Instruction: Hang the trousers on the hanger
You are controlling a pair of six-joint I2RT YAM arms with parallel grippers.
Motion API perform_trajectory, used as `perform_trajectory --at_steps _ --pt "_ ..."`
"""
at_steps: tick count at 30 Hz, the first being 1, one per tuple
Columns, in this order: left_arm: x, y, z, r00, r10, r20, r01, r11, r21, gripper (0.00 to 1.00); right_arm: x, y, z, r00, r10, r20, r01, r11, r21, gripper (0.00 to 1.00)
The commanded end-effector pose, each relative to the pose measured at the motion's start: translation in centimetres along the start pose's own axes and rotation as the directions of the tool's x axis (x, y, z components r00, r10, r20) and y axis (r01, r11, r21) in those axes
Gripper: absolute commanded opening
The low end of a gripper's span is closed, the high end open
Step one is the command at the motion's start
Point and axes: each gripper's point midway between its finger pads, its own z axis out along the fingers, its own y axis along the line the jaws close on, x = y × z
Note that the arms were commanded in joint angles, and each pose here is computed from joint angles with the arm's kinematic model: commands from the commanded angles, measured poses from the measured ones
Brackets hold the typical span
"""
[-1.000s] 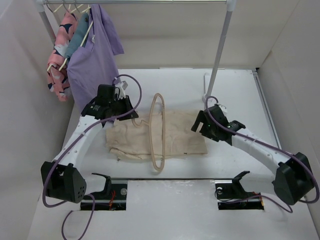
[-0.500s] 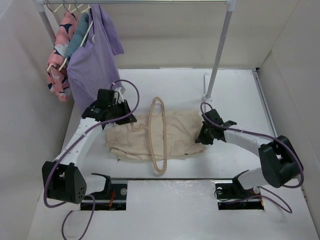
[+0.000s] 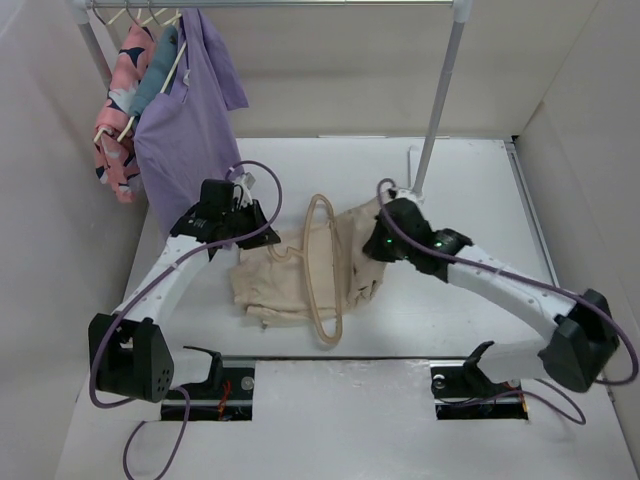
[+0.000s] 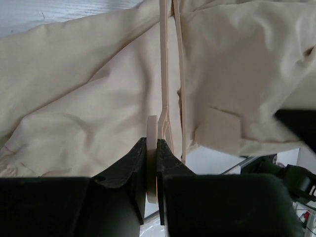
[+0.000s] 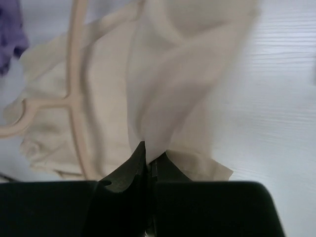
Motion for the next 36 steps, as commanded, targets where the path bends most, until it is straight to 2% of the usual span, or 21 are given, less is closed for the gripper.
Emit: perform_trajectory --at_steps 1,3,6,11,15,18,19,20,21,22,23,25,27,32,36 --pt "0.3 0.1 0.4 1.0 -0.004 0.002 0.004 1.0 0.012 0.0 3.9 5.9 2.9 0.99 -0.115 -0.08 0.1 0.981 -0.164 0.0" --pt "0.2 0.2 0.4 1.0 -0.004 0.006 0.004 1.0 0.004 0.0 6.6 9.9 3.6 0.977 -0.167 -0.134 0.122 0.947 -0.298 0.0" --pt "-0.3 0.1 0.1 1.0 0.014 0.027 -0.014 1.0 0.001 0.0 10.7 12.0 5.6 0.938 -0.281 -0.204 0.189 0.906 -0.379 0.0" --pt "0.1 -0.4 -0.4 1.0 0.023 0.015 -0.024 0.999 0.024 0.0 12.3 11.3 9.4 0.916 -0.322 -0.24 0.22 0.902 -0.371 0.0" --pt "-0.5 -1.1 -0.7 0.999 0.031 0.027 -0.032 0.999 0.041 0.0 14.0 11.7 11.2 0.881 -0.371 -0.292 0.217 0.868 -0.447 0.0" --pt "-0.5 -1.1 -0.7 0.999 0.028 0.019 -0.028 0.999 0.038 0.0 15.0 12.0 11.5 0.858 -0.403 -0.318 0.216 0.845 -0.489 0.07" --pt "-0.7 -0.6 -0.6 0.999 0.036 0.031 -0.037 0.999 0.014 0.0 14.3 12.0 11.4 0.862 -0.406 -0.303 0.224 0.841 -0.492 0.17" --pt "-0.5 -0.2 -0.5 0.999 0.033 0.029 -0.033 0.999 0.0 0.0 14.7 11.2 10.9 0.858 -0.407 -0.313 0.223 0.845 -0.486 0.23" --pt "-0.2 0.2 -0.5 0.999 0.031 0.03 -0.03 0.999 -0.015 0.0 13.1 11.8 9.8 0.873 -0.408 -0.268 0.234 0.831 -0.505 0.31" --pt "-0.3 0.4 -0.4 0.999 0.031 0.035 -0.03 0.999 -0.025 0.0 12.3 11.9 9.2 0.875 -0.422 -0.239 0.258 0.822 -0.507 0.43" --pt "0.1 0.7 -0.3 0.999 0.025 0.024 -0.025 0.999 -0.03 0.0 12.1 11.3 8.6 0.868 -0.433 -0.244 0.277 0.829 -0.486 0.66" --pt "0.4 1.1 -0.1 1.0 0.022 0.021 -0.021 0.999 -0.044 0.0 9.9 11.5 7.1 0.865 -0.464 -0.191 0.329 0.812 -0.483 0.72" --pt "0.1 1.6 -0.1 0.999 0.035 0.034 -0.032 0.997 -0.071 0.0 8.2 10.5 6.2 0.856 -0.484 -0.182 0.376 0.824 -0.424 0.74" --pt "0.1 2.2 -0.2 0.998 0.06 0.034 -0.056 0.994 -0.097 0.0 2.1 12.5 2.7 0.829 -0.559 -0.006 0.51 0.76 -0.403 0.74" --pt "-0.2 2.3 -0.1 0.997 0.07 0.038 -0.065 0.992 -0.105 0.0 -1.0 13.4 3.0 0.87 -0.491 0.049 0.461 0.773 -0.436 0.5"
